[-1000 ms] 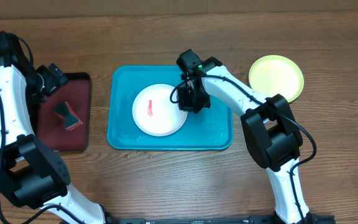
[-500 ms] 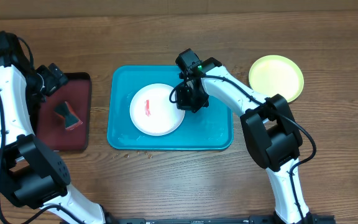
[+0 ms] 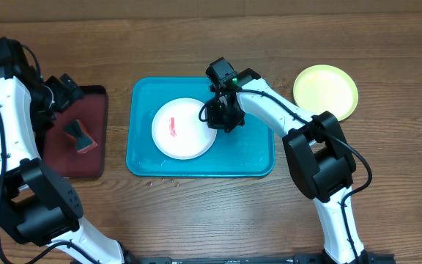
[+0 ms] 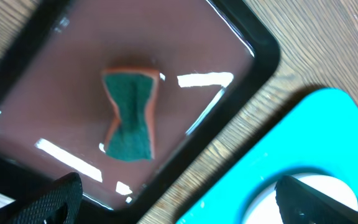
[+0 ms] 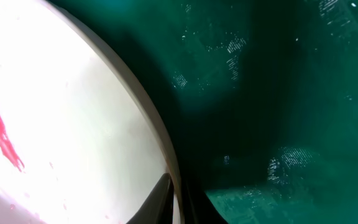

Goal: Clean dirty plates on tray and stack at the side
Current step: 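Dip and rub the sponge in the water tray with the left gripper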

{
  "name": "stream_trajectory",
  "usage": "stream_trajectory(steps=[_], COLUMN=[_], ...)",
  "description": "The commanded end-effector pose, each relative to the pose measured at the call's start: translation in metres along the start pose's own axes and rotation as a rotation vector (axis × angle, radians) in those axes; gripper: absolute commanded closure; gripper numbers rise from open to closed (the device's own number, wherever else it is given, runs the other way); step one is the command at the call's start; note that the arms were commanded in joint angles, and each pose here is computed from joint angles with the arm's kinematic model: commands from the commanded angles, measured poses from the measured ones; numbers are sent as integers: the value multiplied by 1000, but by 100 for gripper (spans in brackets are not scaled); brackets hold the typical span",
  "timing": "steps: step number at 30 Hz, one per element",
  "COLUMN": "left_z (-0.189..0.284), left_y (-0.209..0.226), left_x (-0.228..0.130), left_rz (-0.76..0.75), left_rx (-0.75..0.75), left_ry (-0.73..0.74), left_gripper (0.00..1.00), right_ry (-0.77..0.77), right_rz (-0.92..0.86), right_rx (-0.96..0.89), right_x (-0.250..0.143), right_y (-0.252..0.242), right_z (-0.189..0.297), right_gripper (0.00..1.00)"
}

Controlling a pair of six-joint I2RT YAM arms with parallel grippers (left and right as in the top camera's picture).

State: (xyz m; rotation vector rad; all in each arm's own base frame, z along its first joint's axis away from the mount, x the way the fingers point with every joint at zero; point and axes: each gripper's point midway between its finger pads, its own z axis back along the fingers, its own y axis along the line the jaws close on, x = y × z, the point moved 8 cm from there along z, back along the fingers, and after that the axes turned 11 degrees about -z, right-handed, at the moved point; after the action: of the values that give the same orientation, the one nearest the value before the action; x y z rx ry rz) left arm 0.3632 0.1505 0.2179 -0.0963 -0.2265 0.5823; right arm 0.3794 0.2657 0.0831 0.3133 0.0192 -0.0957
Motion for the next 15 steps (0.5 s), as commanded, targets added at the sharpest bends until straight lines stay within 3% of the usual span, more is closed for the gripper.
stream_trajectory(steps=[1,4,8,10,12,15], left_z=[-3,-16,-42,-53,-61,-71], left_y=[-6,8,19,24,29,33], left_x=[-5,-6,-13,-15,-17,-19], left_rz=[8,38,67,73,82,103], left_rx=[-22,112,134,134,134,129], left_ry=[14,-8,-4,-12,-18,-34], left_gripper=[0,4,5,12,25,29], right_ry=[2,-1,-1,-1,-1,-2], right_rz=[-3,-2,-2,-6,-6,-6], right_rx=[-46,-44,-43,-43,-43,-43], right_x=[-4,-3,-3,-3,-3,-3], right_y=[-7,-6,-6,-6,-6,-6], right_z=[-13,-13,-13,-13,-13,-13], right_gripper=[92,95,95,95,95,95])
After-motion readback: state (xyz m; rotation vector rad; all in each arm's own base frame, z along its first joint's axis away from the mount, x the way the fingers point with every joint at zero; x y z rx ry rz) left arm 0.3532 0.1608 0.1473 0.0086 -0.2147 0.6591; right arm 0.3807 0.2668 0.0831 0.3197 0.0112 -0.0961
